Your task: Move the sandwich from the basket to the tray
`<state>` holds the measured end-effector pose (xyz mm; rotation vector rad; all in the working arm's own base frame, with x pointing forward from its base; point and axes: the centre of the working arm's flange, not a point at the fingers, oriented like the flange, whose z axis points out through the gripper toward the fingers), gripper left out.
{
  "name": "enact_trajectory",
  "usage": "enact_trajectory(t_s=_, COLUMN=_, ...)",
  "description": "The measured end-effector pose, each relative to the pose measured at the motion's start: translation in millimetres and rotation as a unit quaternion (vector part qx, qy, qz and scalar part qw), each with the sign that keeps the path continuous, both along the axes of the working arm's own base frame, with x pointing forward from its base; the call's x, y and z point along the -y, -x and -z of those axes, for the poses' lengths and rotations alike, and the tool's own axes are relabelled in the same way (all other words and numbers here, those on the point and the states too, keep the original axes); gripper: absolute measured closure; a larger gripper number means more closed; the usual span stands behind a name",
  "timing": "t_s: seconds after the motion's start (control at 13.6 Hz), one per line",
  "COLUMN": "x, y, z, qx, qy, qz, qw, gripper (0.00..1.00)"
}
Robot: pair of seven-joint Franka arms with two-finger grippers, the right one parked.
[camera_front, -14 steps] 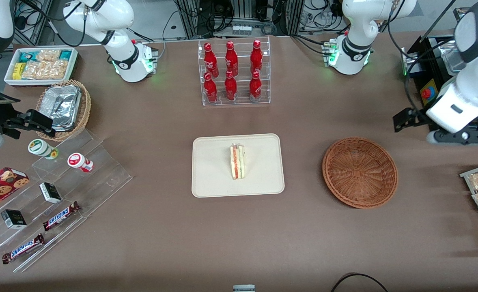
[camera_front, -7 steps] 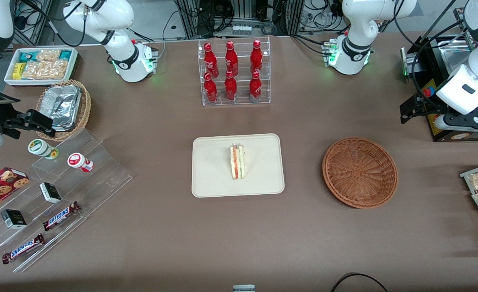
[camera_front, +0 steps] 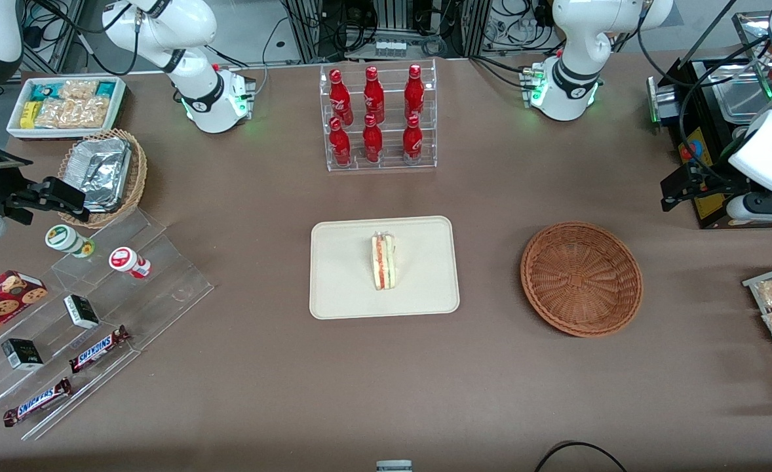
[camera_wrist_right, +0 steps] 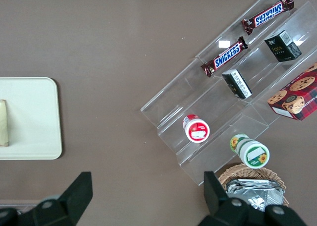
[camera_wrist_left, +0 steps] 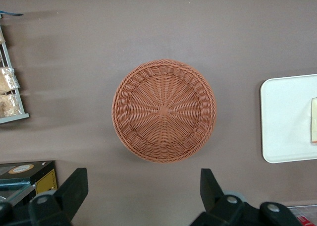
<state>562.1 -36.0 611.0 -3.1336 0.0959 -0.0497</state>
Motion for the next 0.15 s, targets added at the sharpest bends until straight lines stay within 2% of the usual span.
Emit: enact_trajectory(t_s=0.15, x=-2.2, y=0.3, z=0.3, qx=-0.003, qy=0.000, qz=-0.002, qw=1.0000, gripper=0.00)
